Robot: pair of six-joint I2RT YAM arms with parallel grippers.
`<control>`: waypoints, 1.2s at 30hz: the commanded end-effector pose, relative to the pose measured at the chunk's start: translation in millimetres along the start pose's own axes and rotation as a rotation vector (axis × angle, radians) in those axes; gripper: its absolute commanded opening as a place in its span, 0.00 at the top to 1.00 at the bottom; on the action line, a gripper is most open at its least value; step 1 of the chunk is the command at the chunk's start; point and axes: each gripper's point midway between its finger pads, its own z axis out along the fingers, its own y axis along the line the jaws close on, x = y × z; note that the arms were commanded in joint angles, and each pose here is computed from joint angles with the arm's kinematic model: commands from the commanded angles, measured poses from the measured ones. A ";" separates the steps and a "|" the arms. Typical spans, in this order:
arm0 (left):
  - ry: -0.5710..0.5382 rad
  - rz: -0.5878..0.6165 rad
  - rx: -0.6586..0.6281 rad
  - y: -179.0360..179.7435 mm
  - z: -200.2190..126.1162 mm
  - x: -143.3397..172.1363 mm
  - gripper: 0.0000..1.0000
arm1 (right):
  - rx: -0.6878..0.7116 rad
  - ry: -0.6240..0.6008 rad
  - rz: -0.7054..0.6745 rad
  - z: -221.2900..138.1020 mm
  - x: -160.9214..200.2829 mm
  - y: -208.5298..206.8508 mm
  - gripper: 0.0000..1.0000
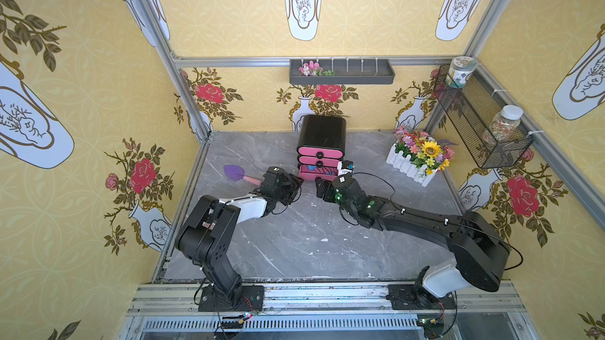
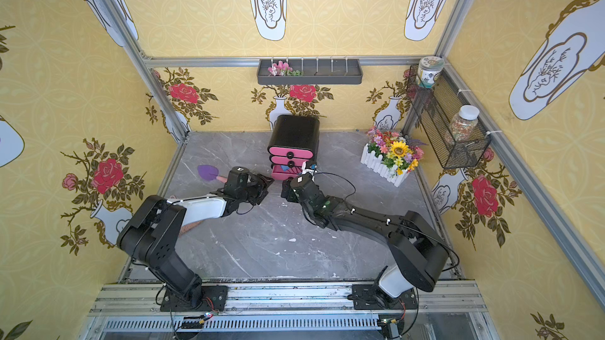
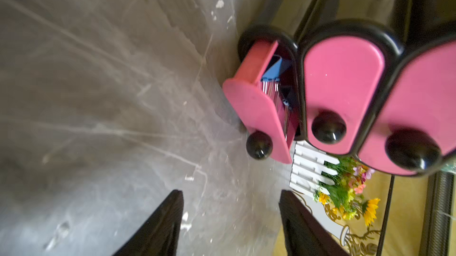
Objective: Put the binder clips in the drawer according to color
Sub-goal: Close the drawer in the storage box.
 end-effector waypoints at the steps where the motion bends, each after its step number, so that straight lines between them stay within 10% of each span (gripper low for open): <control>1: 0.034 0.012 -0.003 1.4 17.3 2.1 0.34 | 0.090 -0.001 -0.074 -17.4 0.7 -20.9 0.11; 15: 0.043 0.002 0.005 -8.7 69.8 -12.7 0.67 | 0.116 -0.062 -0.025 -69.0 -11.0 -50.2 0.09; 36: 0.086 -0.048 0.214 -48.5 96.0 -14.0 0.40 | 0.153 -0.042 -0.030 -78.7 -4.0 -65.0 0.08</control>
